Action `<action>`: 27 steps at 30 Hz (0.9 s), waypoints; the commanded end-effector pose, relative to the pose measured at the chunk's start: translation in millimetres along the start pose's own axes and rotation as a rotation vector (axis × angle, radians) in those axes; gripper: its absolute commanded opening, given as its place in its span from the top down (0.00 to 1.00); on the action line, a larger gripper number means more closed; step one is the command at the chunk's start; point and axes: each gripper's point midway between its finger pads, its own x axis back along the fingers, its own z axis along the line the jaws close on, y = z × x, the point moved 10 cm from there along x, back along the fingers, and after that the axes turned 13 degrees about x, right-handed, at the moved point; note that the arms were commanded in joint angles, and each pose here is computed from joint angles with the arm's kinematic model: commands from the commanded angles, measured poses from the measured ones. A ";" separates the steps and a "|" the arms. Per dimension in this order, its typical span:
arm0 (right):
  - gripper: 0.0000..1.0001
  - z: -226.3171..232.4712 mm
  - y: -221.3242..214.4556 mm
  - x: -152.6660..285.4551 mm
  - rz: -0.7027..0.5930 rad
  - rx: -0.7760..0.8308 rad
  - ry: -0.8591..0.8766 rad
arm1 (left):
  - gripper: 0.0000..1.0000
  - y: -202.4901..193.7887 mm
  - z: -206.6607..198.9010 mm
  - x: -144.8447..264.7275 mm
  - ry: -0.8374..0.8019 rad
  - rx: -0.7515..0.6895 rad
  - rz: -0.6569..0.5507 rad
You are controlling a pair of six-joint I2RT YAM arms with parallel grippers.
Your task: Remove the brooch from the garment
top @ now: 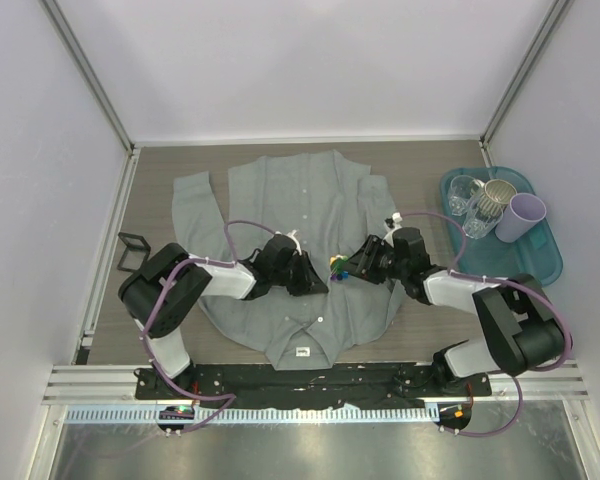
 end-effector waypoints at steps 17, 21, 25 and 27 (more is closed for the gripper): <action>0.59 2.8 0.2 -29.6 -0.029 0.012 -0.103 | 0.89 -3.7 -15.6 -8.0 -0.082 -0.008 0.016; 0.61 4.1 -1.4 -33.7 -0.018 -0.002 -0.133 | 0.90 -4.5 -14.5 -8.0 -0.082 -0.009 0.016; 0.58 7.3 -2.3 -35.0 -0.027 0.004 -0.161 | 0.90 -4.4 -13.6 -8.1 -0.082 -0.008 0.011; 0.56 7.4 -4.5 -35.3 -0.016 0.007 -0.182 | 0.90 -5.4 -12.7 -8.3 -0.081 -0.007 0.014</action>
